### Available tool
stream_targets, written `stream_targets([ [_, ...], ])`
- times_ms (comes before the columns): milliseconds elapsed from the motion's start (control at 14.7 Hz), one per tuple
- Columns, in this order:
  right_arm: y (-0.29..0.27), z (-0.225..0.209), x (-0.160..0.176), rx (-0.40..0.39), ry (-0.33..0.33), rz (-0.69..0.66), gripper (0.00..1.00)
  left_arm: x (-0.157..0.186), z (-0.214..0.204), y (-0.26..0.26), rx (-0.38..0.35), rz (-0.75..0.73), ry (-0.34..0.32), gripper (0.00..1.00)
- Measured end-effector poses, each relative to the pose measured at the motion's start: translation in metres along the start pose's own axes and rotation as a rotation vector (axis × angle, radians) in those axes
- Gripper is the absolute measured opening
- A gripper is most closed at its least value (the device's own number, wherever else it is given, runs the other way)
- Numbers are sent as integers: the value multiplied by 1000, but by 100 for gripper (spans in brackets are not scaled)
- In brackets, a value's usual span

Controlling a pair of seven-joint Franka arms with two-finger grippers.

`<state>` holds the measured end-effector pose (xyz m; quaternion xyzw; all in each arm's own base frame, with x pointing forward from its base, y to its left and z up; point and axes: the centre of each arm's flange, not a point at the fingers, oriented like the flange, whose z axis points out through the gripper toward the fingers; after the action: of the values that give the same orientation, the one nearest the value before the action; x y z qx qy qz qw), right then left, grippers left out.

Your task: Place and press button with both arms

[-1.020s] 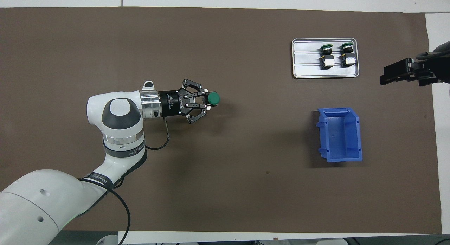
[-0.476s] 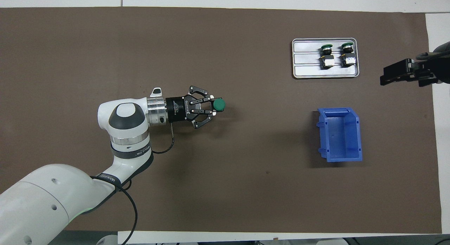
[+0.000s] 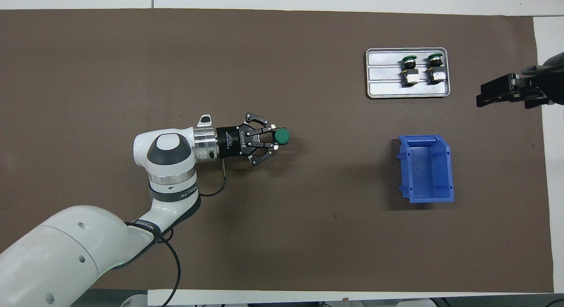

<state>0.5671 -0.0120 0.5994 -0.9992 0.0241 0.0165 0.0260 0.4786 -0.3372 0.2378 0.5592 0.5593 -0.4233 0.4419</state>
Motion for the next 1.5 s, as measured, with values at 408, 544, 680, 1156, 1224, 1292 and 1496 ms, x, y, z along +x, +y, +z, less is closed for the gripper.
stream_targets([
  [408, 0, 0, 0, 0, 0, 0, 99, 3, 12, -10, 0, 20, 58, 33],
  [544, 0, 0, 0, 0, 0, 0, 99, 4, 13, -11, 1, 26, 62, 33],
  [680, 0, 0, 0, 0, 0, 0, 99, 4, 13, -11, 0, 39, 64, 33],
  [1156, 0, 0, 0, 0, 0, 0, 99, 3, 13, -12, -4, 46, 73, 33],
  [1224, 0, 0, 0, 0, 0, 0, 99, 2, 13, -12, -6, 47, 75, 33],
  [1292, 0, 0, 0, 0, 0, 0, 99, 2, 13, -12, -6, 47, 77, 33],
  [1496, 0, 0, 0, 0, 0, 0, 99, 2, 13, -12, -8, 47, 78, 33],
])
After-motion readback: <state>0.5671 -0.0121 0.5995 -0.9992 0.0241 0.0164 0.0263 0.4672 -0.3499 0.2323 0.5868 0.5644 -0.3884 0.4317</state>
